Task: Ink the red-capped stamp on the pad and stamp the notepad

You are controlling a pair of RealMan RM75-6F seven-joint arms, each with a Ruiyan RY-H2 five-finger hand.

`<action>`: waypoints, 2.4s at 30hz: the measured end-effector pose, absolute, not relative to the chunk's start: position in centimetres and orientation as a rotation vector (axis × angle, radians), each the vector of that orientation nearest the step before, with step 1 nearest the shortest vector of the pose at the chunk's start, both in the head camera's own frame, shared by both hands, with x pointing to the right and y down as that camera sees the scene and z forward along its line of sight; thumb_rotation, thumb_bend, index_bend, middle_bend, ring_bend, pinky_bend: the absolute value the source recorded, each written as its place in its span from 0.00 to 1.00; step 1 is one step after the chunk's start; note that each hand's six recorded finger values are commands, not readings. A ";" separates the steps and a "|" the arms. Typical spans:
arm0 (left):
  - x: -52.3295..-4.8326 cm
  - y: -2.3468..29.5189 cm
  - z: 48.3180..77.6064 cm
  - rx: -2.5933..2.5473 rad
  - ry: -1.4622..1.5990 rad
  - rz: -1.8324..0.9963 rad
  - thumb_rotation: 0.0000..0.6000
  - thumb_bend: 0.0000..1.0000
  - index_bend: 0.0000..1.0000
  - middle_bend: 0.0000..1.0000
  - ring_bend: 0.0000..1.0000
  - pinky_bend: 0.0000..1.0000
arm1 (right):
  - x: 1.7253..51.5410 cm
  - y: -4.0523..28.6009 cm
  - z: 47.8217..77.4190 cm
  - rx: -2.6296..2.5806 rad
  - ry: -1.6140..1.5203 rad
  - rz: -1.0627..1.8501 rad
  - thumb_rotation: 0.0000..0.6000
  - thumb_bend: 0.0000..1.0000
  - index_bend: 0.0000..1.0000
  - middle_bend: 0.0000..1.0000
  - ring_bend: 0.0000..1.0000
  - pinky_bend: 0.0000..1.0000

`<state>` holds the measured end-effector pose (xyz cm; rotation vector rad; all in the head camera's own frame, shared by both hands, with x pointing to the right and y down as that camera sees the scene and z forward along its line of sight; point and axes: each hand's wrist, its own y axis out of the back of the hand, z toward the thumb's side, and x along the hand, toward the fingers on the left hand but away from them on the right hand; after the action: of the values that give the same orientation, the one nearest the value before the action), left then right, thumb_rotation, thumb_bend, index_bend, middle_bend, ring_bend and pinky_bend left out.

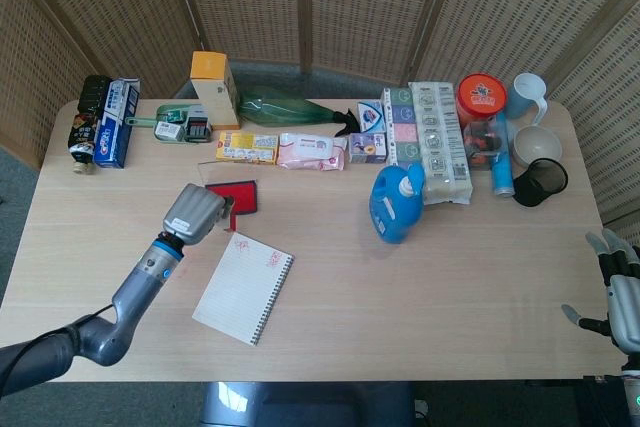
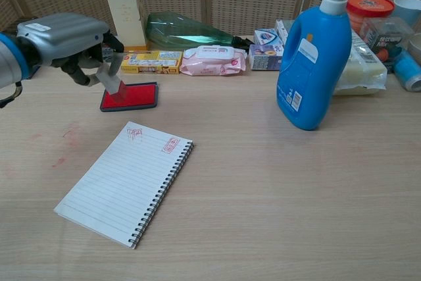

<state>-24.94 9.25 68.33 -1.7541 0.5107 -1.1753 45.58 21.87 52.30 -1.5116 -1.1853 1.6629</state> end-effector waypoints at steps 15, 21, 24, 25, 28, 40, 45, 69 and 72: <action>-24.5 20.0 66.6 -1.906 0.295 -0.907 1.00 0.38 0.66 1.00 1.00 1.00 | 45.6 21.9 52.4 -1.510 -1.183 1.664 1.00 0.07 0.06 0.01 0.00 0.00; -24.6 22.7 66.2 -1.917 0.215 -0.865 1.00 0.38 0.66 1.00 1.00 1.00 | 45.6 21.8 52.3 -1.508 -1.191 1.664 1.00 0.07 0.06 0.01 0.00 0.00; -24.7 23.4 66.1 -1.900 0.186 -0.856 1.00 0.38 0.66 1.00 1.00 1.00 | 45.5 21.8 52.2 -1.511 -1.191 1.661 1.00 0.07 0.06 0.01 0.00 0.00; -24.7 23.5 66.1 -1.893 0.177 -0.854 1.00 0.38 0.66 1.00 1.00 1.00 | 45.5 21.8 52.2 -1.512 -1.191 1.660 1.00 0.07 0.06 0.01 0.00 0.00; -24.5 24.0 66.1 -1.879 0.149 -0.848 1.00 0.38 0.66 1.00 1.00 1.00 | 45.5 21.9 52.2 -1.513 -1.191 1.658 1.00 0.07 0.06 0.01 0.00 0.00; -22.4 26.0 66.4 -1.807 -0.006 -0.783 1.00 0.38 0.66 1.00 1.00 1.00 | 45.6 21.9 51.9 -1.512 -1.195 1.653 1.00 0.07 0.06 0.01 0.00 0.00; -21.4 26.4 66.5 -1.781 -0.035 -0.764 1.00 0.38 0.66 1.00 1.00 1.00 | 45.7 21.9 51.8 -1.511 -1.202 1.650 1.00 0.07 0.06 0.01 0.00 0.00; -20.8 27.2 68.2 -1.707 -0.086 -0.770 1.00 0.38 0.66 1.00 1.00 1.00 | 45.8 21.8 51.6 -1.515 -1.207 1.645 1.00 0.07 0.06 0.01 0.00 0.00; -20.8 27.4 68.4 -1.713 -0.088 -0.774 1.00 0.38 0.66 1.00 1.00 1.00 | 45.8 21.8 51.6 -1.515 -1.208 1.646 1.00 0.07 0.06 0.01 0.00 0.00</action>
<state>-20.80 27.35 68.40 -1.7130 -0.0884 -0.7736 45.80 21.81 51.60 -1.5147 -1.2077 1.6457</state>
